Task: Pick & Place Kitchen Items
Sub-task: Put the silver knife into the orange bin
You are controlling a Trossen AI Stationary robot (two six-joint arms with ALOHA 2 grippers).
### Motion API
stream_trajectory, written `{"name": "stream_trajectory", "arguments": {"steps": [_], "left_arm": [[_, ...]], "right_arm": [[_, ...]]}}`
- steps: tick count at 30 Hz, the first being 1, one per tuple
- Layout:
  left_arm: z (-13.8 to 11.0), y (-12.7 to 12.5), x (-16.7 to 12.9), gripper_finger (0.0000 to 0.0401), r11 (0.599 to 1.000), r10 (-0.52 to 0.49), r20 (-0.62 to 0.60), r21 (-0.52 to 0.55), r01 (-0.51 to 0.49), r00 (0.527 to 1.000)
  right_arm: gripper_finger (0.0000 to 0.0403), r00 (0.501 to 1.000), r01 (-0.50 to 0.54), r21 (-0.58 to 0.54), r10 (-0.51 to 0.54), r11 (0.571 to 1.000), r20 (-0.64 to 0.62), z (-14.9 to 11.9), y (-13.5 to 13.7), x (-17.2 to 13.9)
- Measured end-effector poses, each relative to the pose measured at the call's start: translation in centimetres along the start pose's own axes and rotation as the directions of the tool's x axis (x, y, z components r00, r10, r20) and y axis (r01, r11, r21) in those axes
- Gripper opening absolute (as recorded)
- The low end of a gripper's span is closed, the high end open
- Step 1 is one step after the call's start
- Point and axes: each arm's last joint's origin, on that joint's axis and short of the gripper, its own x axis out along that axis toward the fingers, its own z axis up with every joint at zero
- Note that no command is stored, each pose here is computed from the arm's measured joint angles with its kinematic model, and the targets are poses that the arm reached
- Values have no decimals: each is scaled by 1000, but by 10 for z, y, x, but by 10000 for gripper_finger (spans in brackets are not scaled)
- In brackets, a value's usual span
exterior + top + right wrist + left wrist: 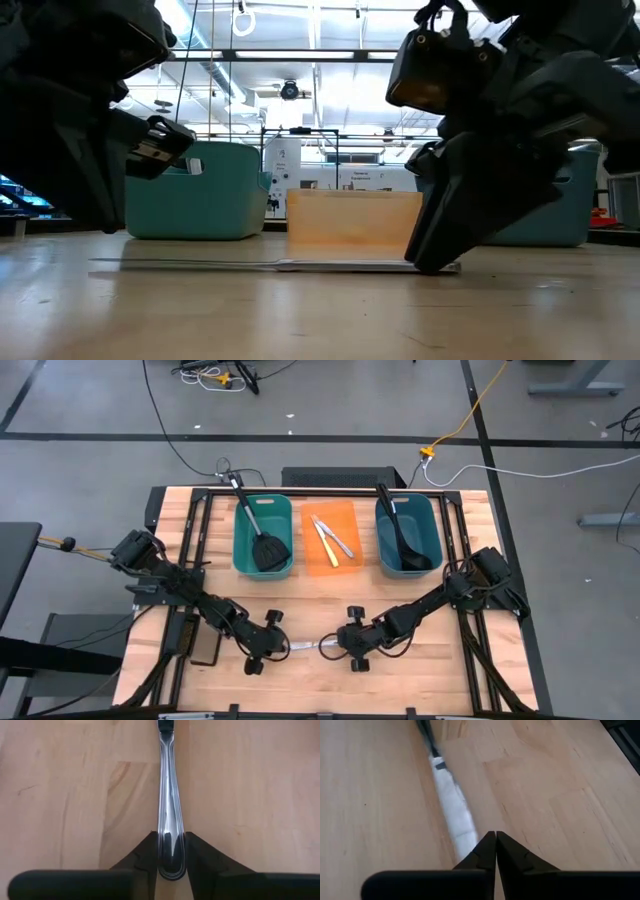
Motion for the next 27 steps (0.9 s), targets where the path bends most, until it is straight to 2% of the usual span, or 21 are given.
{"name": "stream_trajectory", "arguments": {"steps": [3,10,16,22,27], "left_arm": [[0,1,0,9,1000,20,3,11,-20,1000],[0,4,0,6,989,146,26,-5,-146,989],[-5,6,2,4,985,171,-14,-25,-171,985],[-12,8,6,4,977,210,-59,-35,-213,976],[-11,7,5,5,977,209,-55,-34,-211,976]], "right_arm": [[84,1000,20,-2,-20,1000,-14,-1,-2,0],[106,999,30,-2,-30,1000,-24,-3,-3,1],[97,999,28,-4,-28,1000,-27,-4,-3,1],[105,999,27,-4,-27,1000,-28,-4,-3,1],[105,999,25,-5,-26,1000,-29,-4,-3,1]]}}
